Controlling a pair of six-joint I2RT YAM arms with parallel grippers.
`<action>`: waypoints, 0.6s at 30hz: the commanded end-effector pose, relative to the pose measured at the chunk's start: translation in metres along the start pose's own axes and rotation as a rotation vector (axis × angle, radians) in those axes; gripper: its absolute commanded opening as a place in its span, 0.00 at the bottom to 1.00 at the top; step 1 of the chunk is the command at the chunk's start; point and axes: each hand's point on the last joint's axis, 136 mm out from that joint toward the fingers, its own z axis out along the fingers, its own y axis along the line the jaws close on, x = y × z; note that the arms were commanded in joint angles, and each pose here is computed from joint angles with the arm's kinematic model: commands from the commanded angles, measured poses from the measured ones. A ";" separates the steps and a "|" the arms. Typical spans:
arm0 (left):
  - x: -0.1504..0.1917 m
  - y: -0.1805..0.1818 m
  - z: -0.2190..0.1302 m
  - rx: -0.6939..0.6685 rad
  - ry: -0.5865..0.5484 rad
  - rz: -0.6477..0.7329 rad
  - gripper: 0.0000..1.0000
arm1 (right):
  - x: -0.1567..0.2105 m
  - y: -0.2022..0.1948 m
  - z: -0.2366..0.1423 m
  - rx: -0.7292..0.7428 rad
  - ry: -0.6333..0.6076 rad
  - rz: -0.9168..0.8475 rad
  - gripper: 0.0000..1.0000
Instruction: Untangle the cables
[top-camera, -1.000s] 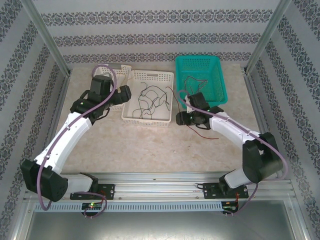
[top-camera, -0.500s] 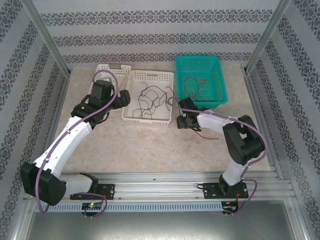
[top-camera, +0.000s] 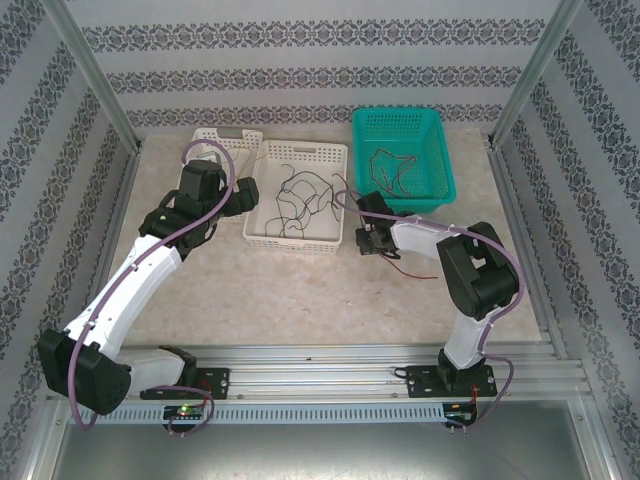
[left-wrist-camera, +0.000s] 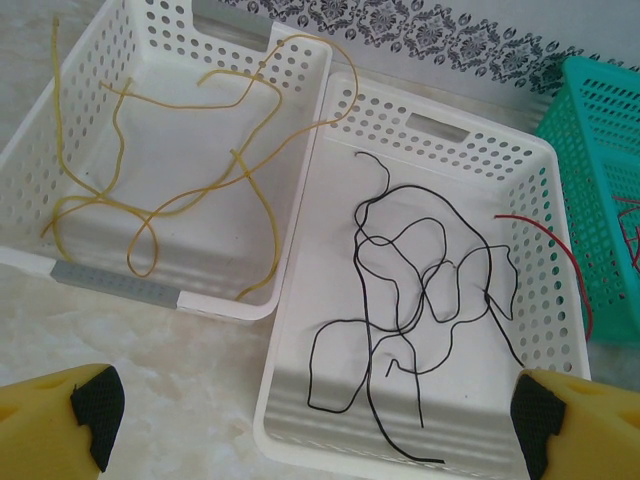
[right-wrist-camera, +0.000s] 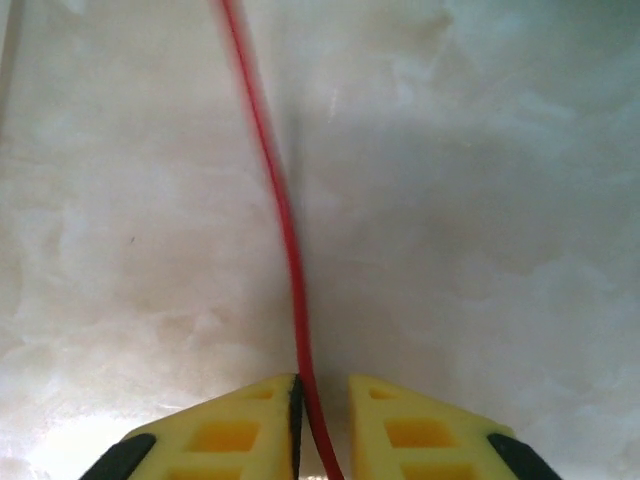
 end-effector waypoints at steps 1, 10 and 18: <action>-0.010 -0.003 -0.008 0.009 -0.053 0.016 1.00 | 0.014 0.002 0.005 -0.032 0.032 0.008 0.11; -0.009 -0.003 -0.007 0.008 -0.051 0.018 1.00 | 0.001 0.022 -0.058 -0.152 -0.061 -0.017 0.00; -0.009 -0.004 -0.007 0.017 -0.046 0.013 1.00 | -0.023 0.044 -0.171 -0.267 -0.256 -0.053 0.00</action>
